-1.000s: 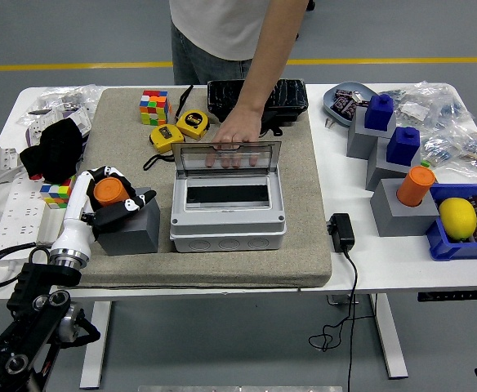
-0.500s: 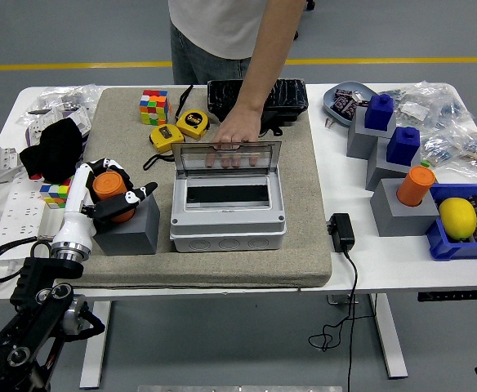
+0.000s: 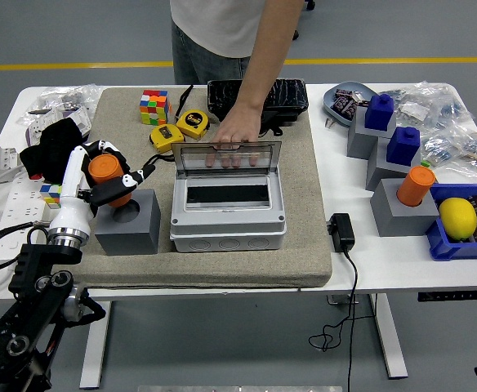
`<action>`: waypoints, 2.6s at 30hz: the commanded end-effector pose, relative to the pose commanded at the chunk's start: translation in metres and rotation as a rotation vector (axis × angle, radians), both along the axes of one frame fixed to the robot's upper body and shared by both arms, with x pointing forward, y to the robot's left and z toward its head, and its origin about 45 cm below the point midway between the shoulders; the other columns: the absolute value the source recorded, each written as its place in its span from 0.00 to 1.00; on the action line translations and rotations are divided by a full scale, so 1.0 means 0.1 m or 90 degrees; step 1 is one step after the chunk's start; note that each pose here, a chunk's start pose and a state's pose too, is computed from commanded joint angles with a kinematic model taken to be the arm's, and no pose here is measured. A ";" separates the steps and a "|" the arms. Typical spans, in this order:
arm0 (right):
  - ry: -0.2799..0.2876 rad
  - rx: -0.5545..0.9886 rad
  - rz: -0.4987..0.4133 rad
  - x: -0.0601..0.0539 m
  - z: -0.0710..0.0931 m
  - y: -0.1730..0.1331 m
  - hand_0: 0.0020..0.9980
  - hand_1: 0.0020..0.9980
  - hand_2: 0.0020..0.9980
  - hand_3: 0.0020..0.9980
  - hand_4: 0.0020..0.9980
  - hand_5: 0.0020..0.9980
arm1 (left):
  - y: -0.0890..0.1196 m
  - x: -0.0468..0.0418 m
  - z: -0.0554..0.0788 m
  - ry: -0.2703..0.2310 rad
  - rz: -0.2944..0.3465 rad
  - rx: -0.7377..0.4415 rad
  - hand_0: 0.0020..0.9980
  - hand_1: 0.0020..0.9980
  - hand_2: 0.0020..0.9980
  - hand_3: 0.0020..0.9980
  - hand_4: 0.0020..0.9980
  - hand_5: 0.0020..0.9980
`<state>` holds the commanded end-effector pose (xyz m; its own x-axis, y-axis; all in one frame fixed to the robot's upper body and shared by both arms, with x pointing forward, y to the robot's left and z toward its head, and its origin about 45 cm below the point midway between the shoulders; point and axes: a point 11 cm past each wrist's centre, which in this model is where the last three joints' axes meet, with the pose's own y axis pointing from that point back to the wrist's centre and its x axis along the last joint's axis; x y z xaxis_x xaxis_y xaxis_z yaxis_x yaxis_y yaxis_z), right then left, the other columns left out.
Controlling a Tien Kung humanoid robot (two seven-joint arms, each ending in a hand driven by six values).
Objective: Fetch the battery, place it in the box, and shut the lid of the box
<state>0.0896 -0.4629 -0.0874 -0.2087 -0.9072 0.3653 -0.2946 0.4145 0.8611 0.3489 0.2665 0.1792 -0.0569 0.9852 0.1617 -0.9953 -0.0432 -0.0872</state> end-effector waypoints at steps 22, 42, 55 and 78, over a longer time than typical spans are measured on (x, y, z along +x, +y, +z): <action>0.001 -0.004 0.004 0.02 0.02 -0.03 0.88 0.84 0.78 0.83 1.00 1.00 | -0.70 -0.004 0.63 -0.191 -0.129 0.254 0.08 0.00 0.04 0.02 1.00 0.25; 0.001 -0.008 0.012 0.05 0.03 -0.05 0.88 0.84 0.78 0.83 1.00 1.00 | -1.48 -0.077 0.40 -0.221 -0.264 0.295 0.08 0.00 0.03 0.00 1.00 0.26; 0.002 -0.008 0.015 0.06 0.03 -0.04 0.88 0.85 0.78 0.83 1.00 1.00 | -1.51 0.133 0.16 -0.197 -0.253 0.328 0.08 0.00 0.03 0.01 1.00 0.24; 0.003 -0.009 0.018 0.07 0.03 -0.05 0.88 0.85 0.78 0.83 1.00 1.00 | -1.36 0.327 -0.19 -0.130 -0.220 0.374 0.08 0.00 0.03 0.01 1.00 0.24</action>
